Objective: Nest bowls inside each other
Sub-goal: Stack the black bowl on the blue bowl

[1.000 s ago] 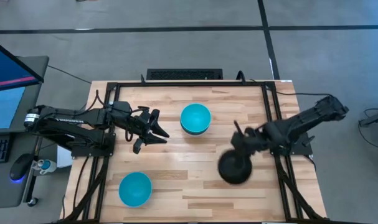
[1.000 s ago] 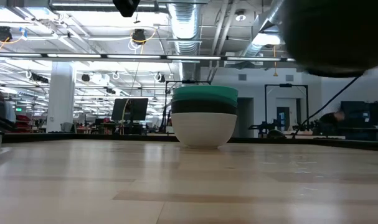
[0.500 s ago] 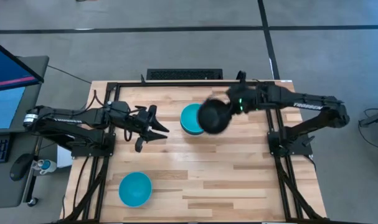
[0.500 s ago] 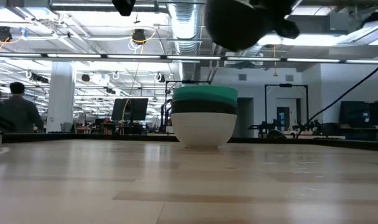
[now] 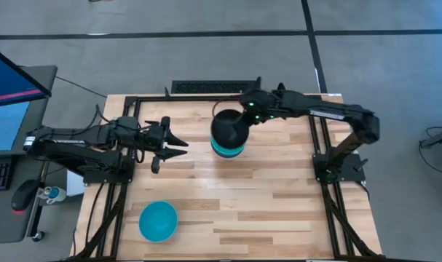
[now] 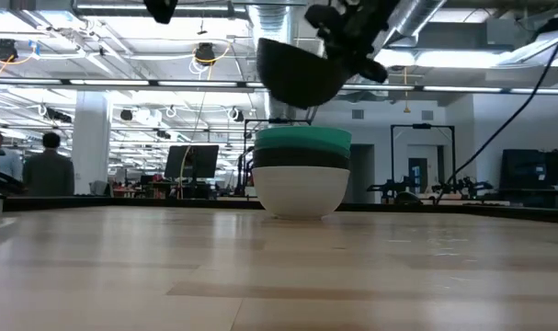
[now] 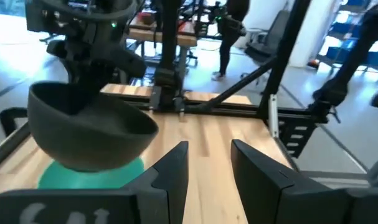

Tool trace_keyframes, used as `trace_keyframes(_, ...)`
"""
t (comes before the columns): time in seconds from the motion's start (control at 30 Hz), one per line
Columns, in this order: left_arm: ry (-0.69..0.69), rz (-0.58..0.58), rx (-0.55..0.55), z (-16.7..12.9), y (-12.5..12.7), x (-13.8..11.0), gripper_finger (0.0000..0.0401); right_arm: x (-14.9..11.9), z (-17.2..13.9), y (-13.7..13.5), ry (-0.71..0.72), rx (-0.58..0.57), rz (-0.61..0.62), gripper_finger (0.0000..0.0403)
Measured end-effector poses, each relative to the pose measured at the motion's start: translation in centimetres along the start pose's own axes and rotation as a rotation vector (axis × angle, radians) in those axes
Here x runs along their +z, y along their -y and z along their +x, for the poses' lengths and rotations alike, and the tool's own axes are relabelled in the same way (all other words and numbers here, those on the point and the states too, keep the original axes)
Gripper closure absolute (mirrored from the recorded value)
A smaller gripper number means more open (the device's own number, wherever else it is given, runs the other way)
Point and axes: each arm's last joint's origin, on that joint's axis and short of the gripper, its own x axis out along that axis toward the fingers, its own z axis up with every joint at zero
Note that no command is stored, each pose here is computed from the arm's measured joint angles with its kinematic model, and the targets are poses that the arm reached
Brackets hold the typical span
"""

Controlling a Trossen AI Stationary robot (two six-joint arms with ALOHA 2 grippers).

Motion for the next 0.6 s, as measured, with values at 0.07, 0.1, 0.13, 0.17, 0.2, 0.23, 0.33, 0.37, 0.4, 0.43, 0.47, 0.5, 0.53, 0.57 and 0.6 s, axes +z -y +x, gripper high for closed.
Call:
trace_keyframes(0.07, -0.013, 0.001, 0.020, -0.1, -0.1, -0.1, 0.0289, 0.5, 0.9, -0.3, -0.021, 0.018, -0.009, 0.0394)
trace_keyframes(0.1, -0.027, 0.006, 0.034, -0.2, -0.1, -0.3, 0.0289, 0.8, 1.2, -0.5, -0.027, 0.024, -0.010, 0.0394)
trace_keyframes(0.13, -0.021, 0.013, 0.050, -0.2, -0.1, -0.2, 0.0289, 1.2, 1.4, -0.7, -0.021, 0.028, -0.010, 0.0394)
trace_keyframes(0.17, -0.015, 0.026, 0.069, -0.2, -0.2, -0.2, 0.0289, 1.3, 1.5, -0.8, -0.026, 0.025, -0.011, 0.0393)
trace_keyframes(0.2, -0.017, 0.038, 0.094, -0.3, -0.3, -0.2, 0.0289, 1.5, 1.6, -0.9, -0.039, 0.018, -0.012, 0.0391)
trace_keyframes(0.23, -0.016, 0.052, 0.120, -0.2, -0.3, -0.2, 0.0289, 1.7, 1.7, -1.0, -0.043, 0.016, -0.012, 0.0389)
trace_keyframes(0.33, -0.012, 0.099, 0.217, -0.3, -0.6, -0.2, 0.0289, 1.9, 2.0, -0.9, -0.102, -0.020, -0.010, 0.0385)
trace_keyframes(0.37, -0.011, 0.108, 0.254, -0.3, -0.7, -0.2, 0.0289, 1.9, 2.0, -0.8, -0.116, -0.029, -0.010, 0.0387)
trace_keyframes(0.4, -0.010, 0.117, 0.291, -0.3, -0.8, -0.2, 0.0289, 2.1, 2.1, -0.8, -0.121, -0.033, -0.016, 0.0391)
trace_keyframes(0.43, -0.009, 0.125, 0.320, -0.4, -0.9, -0.1, 0.0289, 2.1, 2.0, -0.7, -0.136, -0.042, -0.024, 0.0394)
trace_keyframes(0.47, -0.008, 0.133, 0.337, -0.4, -1.0, -0.1, 0.0289, 1.9, 1.9, -0.5, -0.159, -0.054, -0.029, 0.0394)
trace_keyframes(0.5, -0.009, 0.141, 0.340, -0.4, -1.0, -0.1, 0.0289, 1.9, 1.9, -0.5, -0.161, -0.057, -0.030, 0.0394)
trace_keyframes(0.53, -0.011, 0.147, 0.341, -0.4, -1.0, -0.1, 0.0289, 2.0, 1.9, -0.6, -0.147, -0.052, -0.029, 0.0394)
trace_keyframes(0.57, -0.013, 0.154, 0.340, -0.4, -1.0, -0.1, 0.0289, 2.1, 1.9, -0.6, -0.140, -0.054, -0.029, 0.0391)
trace_keyframes(0.6, -0.013, 0.159, 0.340, -0.4, -0.9, -0.1, 0.0289, 2.0, 1.8, -0.5, -0.142, -0.063, -0.029, 0.0389)
